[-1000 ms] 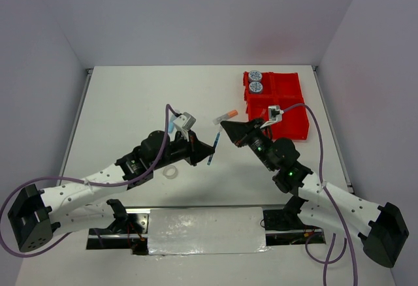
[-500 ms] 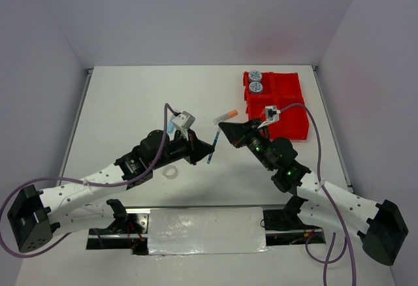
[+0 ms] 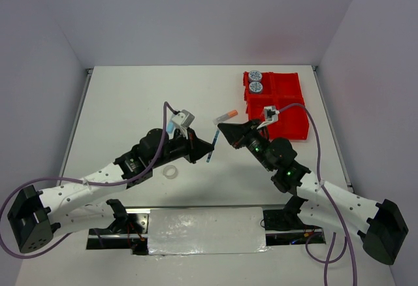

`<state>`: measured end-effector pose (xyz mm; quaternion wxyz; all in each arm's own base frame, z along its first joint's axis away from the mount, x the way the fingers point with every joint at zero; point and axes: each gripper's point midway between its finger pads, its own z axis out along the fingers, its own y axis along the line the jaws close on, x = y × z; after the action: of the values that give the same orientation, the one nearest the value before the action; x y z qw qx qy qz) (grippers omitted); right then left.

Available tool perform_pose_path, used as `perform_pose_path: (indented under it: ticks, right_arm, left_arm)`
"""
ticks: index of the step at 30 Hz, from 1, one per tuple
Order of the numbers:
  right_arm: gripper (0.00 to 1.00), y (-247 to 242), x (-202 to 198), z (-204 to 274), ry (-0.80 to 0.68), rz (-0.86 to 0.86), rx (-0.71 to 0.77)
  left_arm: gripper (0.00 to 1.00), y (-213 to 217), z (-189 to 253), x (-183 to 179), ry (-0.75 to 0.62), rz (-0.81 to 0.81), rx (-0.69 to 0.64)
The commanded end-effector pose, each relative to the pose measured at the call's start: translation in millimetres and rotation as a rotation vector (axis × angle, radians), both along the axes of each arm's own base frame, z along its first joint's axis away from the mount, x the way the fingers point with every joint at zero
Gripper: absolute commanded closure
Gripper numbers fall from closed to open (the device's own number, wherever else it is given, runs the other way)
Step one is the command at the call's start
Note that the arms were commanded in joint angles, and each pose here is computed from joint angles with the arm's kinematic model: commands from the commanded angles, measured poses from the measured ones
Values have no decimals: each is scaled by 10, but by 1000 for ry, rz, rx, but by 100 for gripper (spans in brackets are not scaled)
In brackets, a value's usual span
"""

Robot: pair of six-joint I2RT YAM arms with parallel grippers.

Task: Sort the stationery into containers
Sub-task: Close the pen cap on the pen.

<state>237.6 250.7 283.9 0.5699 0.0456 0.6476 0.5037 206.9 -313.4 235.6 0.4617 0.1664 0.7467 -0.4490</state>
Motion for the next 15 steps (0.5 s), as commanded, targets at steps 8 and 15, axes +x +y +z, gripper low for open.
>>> perform_pose_path:
  ticks: [8, 15]
  right_arm:
    - [100, 244, -218, -150, 23, 138, -16]
    - [100, 327, -335, -366, 77, 182, -43]
  left_arm:
    - [100, 128, 585, 183, -219, 60, -65]
    - [100, 250, 820, 149, -312, 82, -85]
